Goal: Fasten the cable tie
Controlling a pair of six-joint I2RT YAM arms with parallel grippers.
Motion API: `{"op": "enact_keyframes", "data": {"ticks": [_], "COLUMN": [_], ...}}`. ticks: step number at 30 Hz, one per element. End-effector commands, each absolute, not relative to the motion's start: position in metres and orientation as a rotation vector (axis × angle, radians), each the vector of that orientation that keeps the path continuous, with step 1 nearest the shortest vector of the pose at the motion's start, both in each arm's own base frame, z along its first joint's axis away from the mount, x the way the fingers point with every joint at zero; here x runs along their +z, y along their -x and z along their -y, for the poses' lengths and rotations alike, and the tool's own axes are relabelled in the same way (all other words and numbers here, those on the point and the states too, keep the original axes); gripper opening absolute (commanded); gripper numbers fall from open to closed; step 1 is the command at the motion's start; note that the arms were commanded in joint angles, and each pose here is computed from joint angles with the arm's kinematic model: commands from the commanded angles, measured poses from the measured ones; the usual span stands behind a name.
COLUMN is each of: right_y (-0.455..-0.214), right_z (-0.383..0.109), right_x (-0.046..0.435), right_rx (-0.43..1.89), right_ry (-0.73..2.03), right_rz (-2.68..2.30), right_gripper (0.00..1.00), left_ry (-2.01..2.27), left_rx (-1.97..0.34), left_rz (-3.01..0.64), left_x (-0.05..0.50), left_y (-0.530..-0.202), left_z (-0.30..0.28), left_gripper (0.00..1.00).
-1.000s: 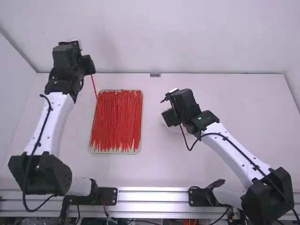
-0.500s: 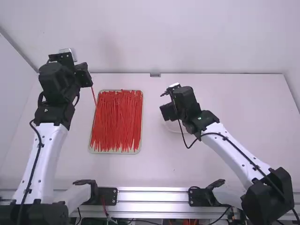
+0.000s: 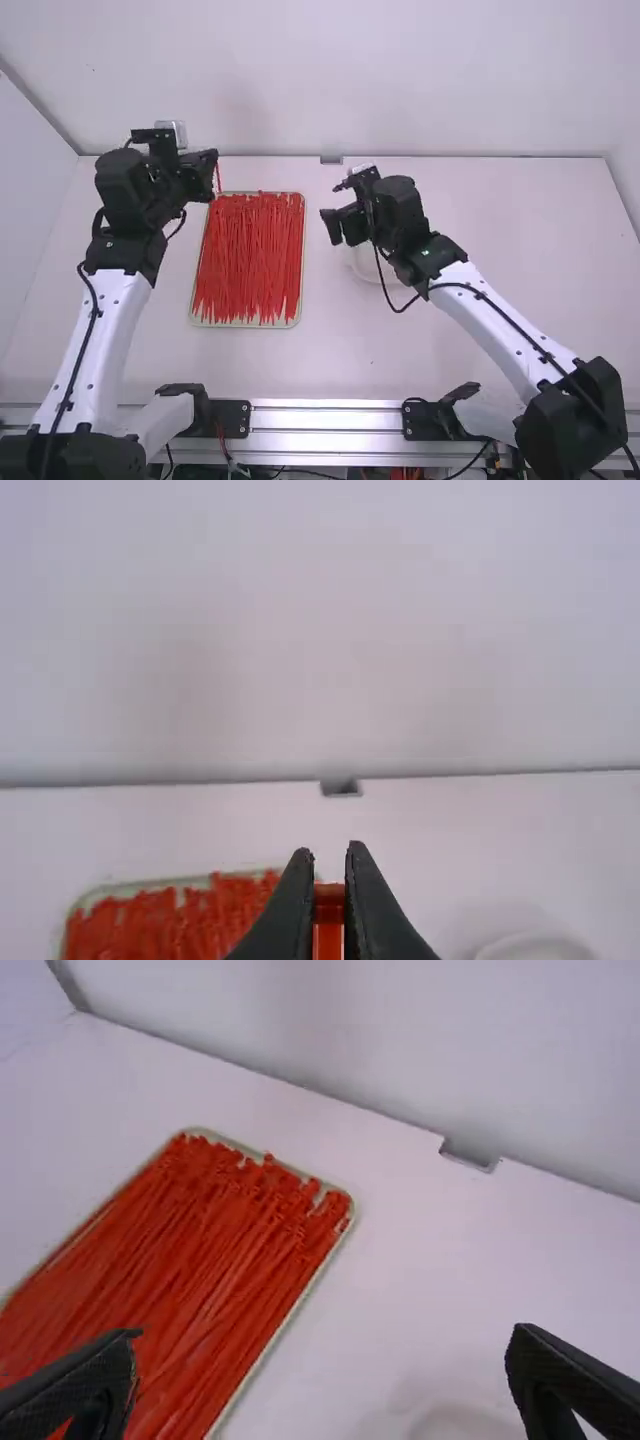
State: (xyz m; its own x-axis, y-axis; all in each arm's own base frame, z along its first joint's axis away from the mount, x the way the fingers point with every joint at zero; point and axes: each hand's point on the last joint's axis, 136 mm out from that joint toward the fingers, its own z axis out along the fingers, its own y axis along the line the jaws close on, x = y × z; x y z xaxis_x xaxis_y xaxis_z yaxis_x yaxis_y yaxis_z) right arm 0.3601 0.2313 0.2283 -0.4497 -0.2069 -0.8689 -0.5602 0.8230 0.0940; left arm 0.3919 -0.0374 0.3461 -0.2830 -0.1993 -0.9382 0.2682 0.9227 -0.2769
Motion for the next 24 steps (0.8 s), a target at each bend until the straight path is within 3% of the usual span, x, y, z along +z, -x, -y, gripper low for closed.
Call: {"op": "enact_keyframes", "data": {"ticks": [1,10,24], "right_y": [-0.363,-0.375,-0.350], "right_z": [-0.238,-0.236,-0.270], "right_x": [0.243,0.263,0.299], "right_rx": [0.507,0.562,0.882], "right_ry": [0.548,0.457,0.652], "right_rz": [-2.005,-1.941,-1.762], "right_gripper": [0.98,0.98,0.98], "left_ry": [-0.130,-0.172,-0.219], "left_rx": [-0.603,-0.647,-0.688], "left_rz": [-1.762,-1.725,-1.616], "left_x": [0.356,0.347,0.335], "left_y": [-0.378,-0.378,-0.376], "left_z": [0.064,0.086,0.122], "left_gripper": [0.02,0.02,0.02]}}
